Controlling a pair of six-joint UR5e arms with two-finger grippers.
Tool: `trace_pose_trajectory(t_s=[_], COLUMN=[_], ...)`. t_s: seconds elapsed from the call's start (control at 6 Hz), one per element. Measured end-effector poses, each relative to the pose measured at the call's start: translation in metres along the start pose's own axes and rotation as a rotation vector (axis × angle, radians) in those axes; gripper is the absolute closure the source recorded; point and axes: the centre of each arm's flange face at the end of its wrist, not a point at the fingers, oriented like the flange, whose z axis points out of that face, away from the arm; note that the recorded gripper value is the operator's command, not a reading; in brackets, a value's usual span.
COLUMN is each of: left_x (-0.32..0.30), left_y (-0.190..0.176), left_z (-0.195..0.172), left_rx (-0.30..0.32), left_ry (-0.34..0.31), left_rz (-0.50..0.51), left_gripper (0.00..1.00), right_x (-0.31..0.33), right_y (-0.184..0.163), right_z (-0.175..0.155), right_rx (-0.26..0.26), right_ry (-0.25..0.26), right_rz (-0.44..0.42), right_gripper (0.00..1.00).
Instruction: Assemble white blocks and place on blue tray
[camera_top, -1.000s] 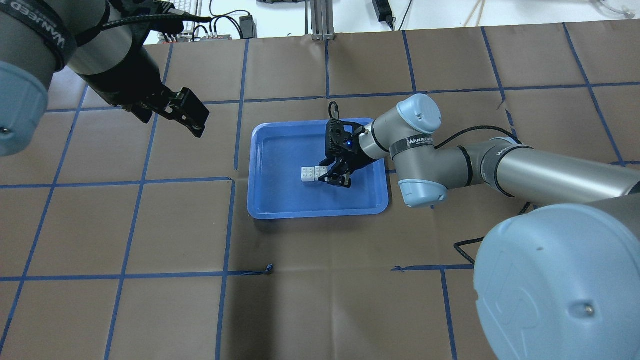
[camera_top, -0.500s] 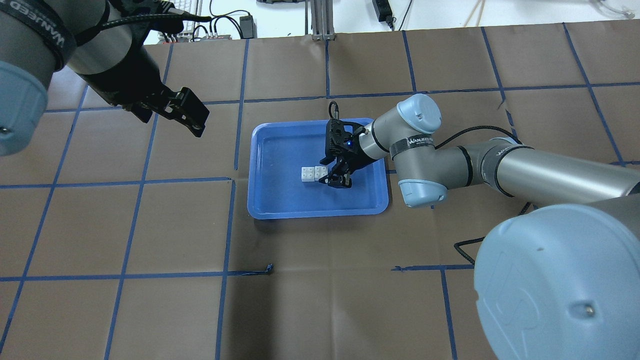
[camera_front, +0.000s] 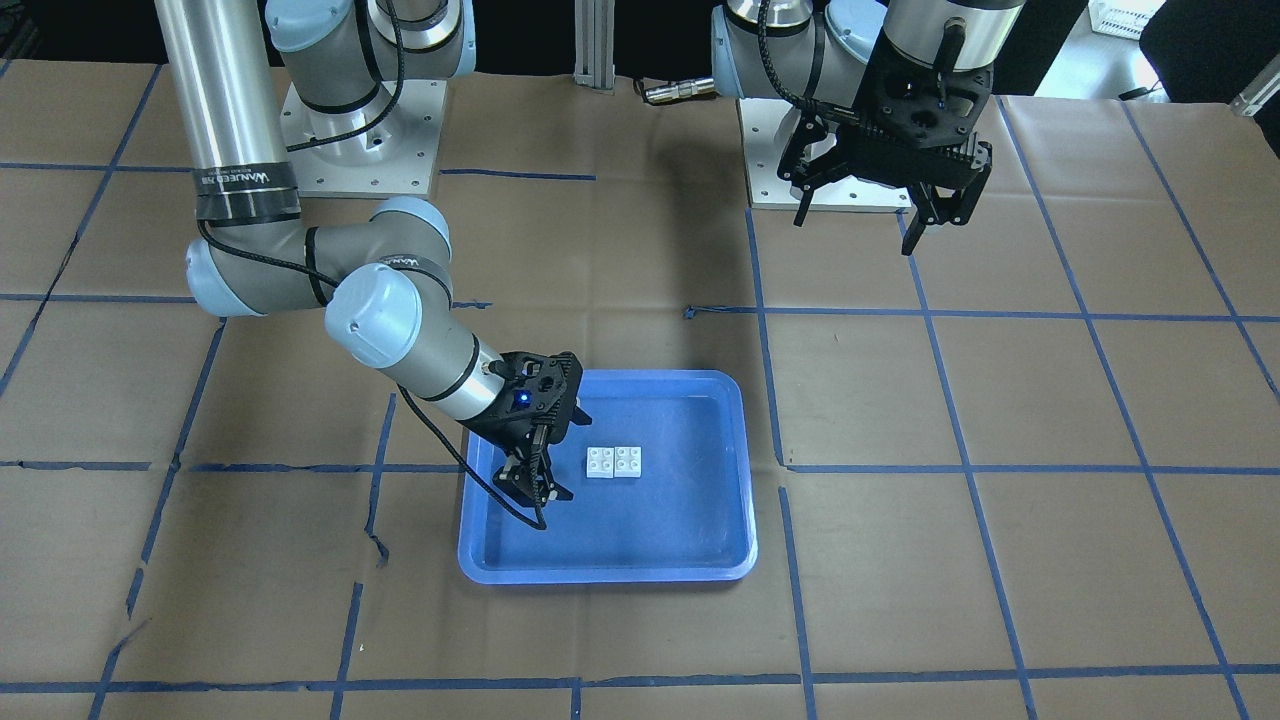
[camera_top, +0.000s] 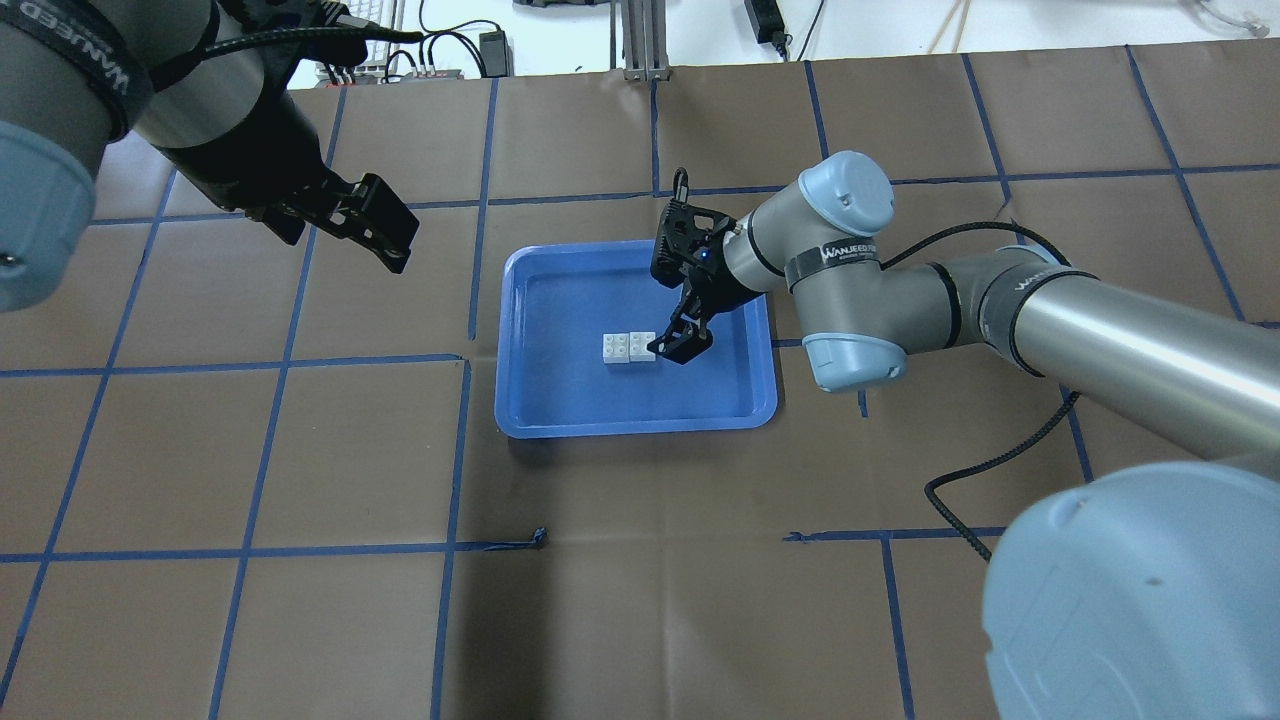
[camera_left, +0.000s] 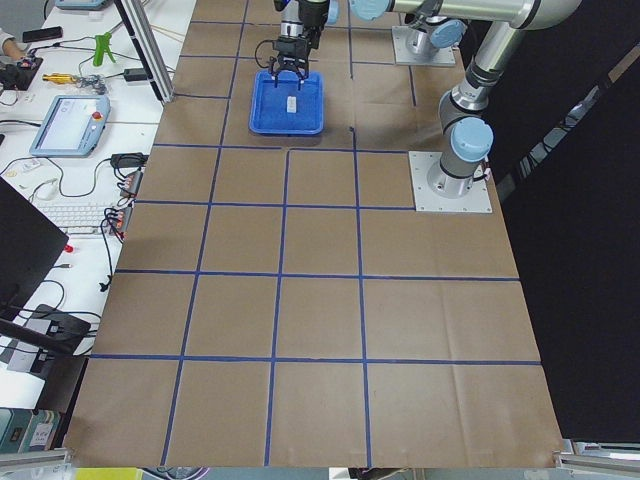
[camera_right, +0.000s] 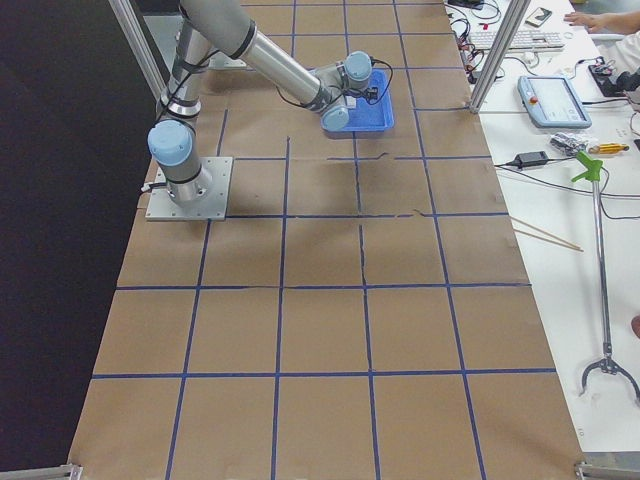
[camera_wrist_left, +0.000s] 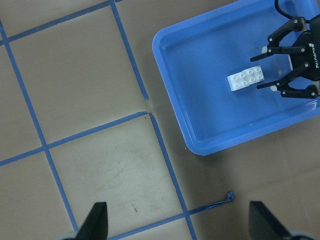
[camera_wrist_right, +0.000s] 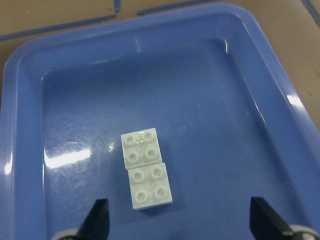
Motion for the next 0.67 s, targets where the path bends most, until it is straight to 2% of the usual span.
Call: trace_pose_trajectory(t_s=[0.17,0.33,0.67], left_x=[0.000,0.000,0.000], left_y=[0.000,0.000,0.000], left_z=[0.000,0.000,0.000], left_rx=[0.002,0.002,0.001], left_ry=[-0.001,-0.001,-0.001], left_rz=[0.000,0.000,0.000], left_gripper=[0.01,0.01,0.01], right_x=[-0.005,-0.010,-0.013], right_y=[-0.010,-0.018,-0.034], right_z=[-0.034,-0.070,-0.140], right_rx=[-0.072,-0.147,-0.293], right_ry=[0.027,0.089,0.168], right_rz=[0.137,0.300,0.604], right_gripper=[0.00,0.00,0.00])
